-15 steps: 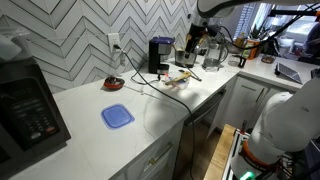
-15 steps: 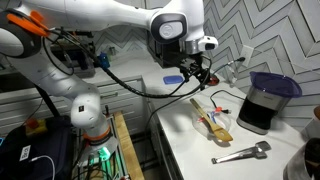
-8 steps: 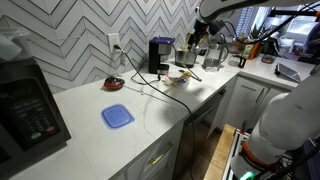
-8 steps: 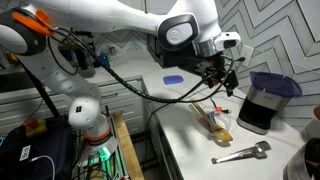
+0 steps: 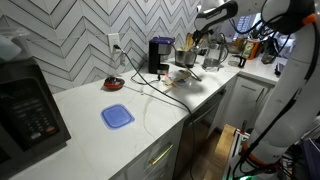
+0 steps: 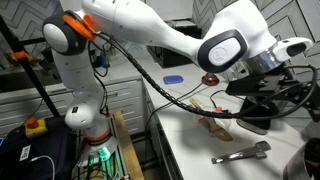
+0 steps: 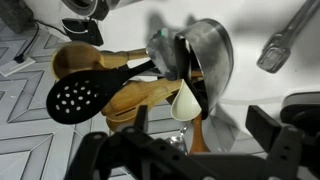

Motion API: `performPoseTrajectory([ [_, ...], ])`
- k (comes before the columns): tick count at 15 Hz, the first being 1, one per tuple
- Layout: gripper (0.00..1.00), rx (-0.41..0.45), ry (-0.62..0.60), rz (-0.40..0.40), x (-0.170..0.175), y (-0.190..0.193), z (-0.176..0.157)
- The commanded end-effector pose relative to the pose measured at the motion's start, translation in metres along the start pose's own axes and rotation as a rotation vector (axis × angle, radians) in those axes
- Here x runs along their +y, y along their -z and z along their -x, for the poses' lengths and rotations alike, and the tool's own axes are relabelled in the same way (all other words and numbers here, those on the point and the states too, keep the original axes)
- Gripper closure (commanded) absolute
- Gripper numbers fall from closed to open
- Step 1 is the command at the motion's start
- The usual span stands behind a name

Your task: Pick up the silver spatula from the utensil holder and put it on the purple lunch box lid

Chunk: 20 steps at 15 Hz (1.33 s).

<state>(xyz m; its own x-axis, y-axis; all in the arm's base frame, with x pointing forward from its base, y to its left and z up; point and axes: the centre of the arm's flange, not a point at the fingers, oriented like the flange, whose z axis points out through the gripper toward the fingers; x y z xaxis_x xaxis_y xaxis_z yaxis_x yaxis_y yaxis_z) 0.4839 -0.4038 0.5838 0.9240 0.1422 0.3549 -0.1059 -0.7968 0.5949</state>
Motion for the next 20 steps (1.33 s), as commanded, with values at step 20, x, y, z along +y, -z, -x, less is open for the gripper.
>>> performPoseTrajectory([
  [20,0.0,-0.003,0.13,-0.166,0.018,-0.123,0.003],
])
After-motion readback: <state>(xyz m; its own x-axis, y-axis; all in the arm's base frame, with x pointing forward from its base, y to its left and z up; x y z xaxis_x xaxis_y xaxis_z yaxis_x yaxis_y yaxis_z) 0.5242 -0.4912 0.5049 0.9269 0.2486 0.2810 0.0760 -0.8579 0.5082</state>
